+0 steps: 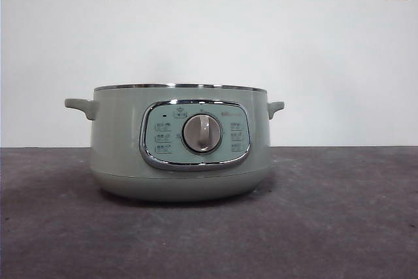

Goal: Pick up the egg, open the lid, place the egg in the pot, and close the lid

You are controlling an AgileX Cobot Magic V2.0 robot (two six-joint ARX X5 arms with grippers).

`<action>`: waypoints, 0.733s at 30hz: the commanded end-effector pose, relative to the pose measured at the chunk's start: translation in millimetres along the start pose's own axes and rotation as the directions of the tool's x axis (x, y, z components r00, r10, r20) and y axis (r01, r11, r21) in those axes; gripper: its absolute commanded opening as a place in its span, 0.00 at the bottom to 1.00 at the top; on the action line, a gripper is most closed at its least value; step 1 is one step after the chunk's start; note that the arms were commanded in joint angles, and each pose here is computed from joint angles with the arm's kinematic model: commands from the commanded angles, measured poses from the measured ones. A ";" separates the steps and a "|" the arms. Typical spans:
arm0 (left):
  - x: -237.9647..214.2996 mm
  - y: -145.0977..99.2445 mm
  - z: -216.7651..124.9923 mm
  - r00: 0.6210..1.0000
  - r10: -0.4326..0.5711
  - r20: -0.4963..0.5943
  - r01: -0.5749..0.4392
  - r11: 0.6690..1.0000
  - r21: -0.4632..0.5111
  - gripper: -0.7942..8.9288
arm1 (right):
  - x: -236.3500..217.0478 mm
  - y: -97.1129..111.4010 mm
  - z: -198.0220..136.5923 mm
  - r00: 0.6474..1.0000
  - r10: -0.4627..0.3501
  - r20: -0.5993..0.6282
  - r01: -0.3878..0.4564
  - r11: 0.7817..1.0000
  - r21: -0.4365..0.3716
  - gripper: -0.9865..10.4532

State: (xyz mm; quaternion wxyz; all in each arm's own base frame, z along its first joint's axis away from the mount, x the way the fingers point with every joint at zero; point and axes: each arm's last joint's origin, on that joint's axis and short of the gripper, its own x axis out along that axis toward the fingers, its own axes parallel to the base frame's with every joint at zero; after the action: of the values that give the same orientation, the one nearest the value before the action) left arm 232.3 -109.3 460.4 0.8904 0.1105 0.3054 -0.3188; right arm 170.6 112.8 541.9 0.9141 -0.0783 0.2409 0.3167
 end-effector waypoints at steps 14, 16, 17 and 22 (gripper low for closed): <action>114.0 6.1 9.1 0.991 -0.068 -0.112 0.069 0.998 0.005 0.07 | -79.1 7.9 -103.3 0.993 -0.097 -0.065 0.099 0.995 0.029 0.50; 123.4 5.3 9.3 0.991 -0.072 -0.115 0.074 0.997 0.008 0.07 | -79.7 8.0 -112.8 0.991 -0.107 -0.079 0.110 0.993 0.034 0.50; 127.3 4.7 9.1 0.990 -0.075 -0.118 0.077 0.997 0.010 0.07 | -80.6 8.0 -117.6 0.990 -0.117 -0.085 0.120 0.992 0.034 0.50; 147.6 5.6 5.1 0.984 -0.083 -0.154 0.085 0.996 0.004 0.07 | -84.5 7.7 -136.3 0.982 -0.158 -0.100 0.162 0.986 0.038 0.50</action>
State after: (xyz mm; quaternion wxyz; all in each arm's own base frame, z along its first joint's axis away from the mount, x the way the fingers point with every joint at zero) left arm 325.9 -178.2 371.3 0.8442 0.1299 0.3900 -0.3439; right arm 56.8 34.2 468.7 0.9283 -0.0930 0.2706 0.2375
